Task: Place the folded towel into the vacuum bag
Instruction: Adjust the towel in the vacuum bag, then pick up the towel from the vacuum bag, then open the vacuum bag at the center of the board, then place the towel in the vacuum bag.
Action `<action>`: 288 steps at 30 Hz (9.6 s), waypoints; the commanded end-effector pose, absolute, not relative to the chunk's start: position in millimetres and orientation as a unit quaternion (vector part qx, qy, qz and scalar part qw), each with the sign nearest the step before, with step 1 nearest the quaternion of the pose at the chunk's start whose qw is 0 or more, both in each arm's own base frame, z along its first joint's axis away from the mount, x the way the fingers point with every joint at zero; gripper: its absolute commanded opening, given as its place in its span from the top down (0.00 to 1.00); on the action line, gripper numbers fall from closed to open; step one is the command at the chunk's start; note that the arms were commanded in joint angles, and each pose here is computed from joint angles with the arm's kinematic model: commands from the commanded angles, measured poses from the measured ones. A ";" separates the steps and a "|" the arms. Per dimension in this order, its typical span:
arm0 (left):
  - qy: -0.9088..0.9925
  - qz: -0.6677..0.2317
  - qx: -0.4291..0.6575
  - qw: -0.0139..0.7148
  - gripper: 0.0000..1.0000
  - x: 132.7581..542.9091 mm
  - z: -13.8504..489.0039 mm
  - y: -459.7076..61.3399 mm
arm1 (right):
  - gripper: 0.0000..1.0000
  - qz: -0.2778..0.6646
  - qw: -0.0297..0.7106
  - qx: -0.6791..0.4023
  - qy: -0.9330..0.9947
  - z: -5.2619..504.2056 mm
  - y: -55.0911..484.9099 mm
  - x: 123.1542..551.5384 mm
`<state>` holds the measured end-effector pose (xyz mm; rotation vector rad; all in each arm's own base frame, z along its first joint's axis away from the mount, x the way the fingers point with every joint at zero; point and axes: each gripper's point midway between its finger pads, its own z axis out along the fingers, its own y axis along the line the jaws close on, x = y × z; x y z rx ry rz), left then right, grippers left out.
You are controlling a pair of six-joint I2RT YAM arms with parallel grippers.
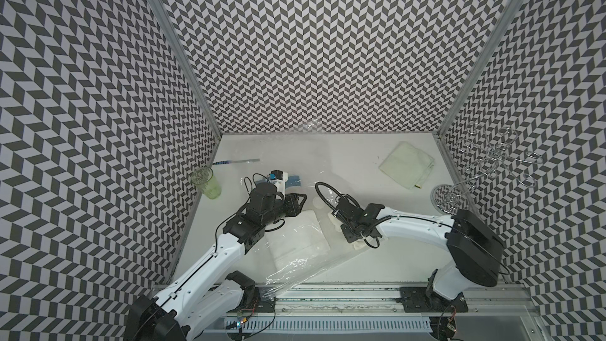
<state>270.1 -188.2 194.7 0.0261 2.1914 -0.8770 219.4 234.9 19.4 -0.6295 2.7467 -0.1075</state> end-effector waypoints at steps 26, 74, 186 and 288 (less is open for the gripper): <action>0.858 -0.424 0.123 0.261 0.85 251.2 133.4 -359.8 | 0.35 0.223 0.175 -0.085 0.955 71.9 186.3 289.0; 0.880 -0.423 0.065 0.204 0.96 253.7 50.2 -318.3 | 0.93 0.182 0.084 -0.156 0.967 -7.8 278.0 195.8; 0.837 0.069 0.418 0.348 1.00 188.7 143.1 -298.7 | 0.91 0.157 0.280 -0.041 0.946 175.0 136.5 224.5; 0.829 -0.218 0.362 0.368 1.00 214.5 190.0 -373.1 | 0.33 0.382 0.177 0.179 0.889 70.9 205.8 211.6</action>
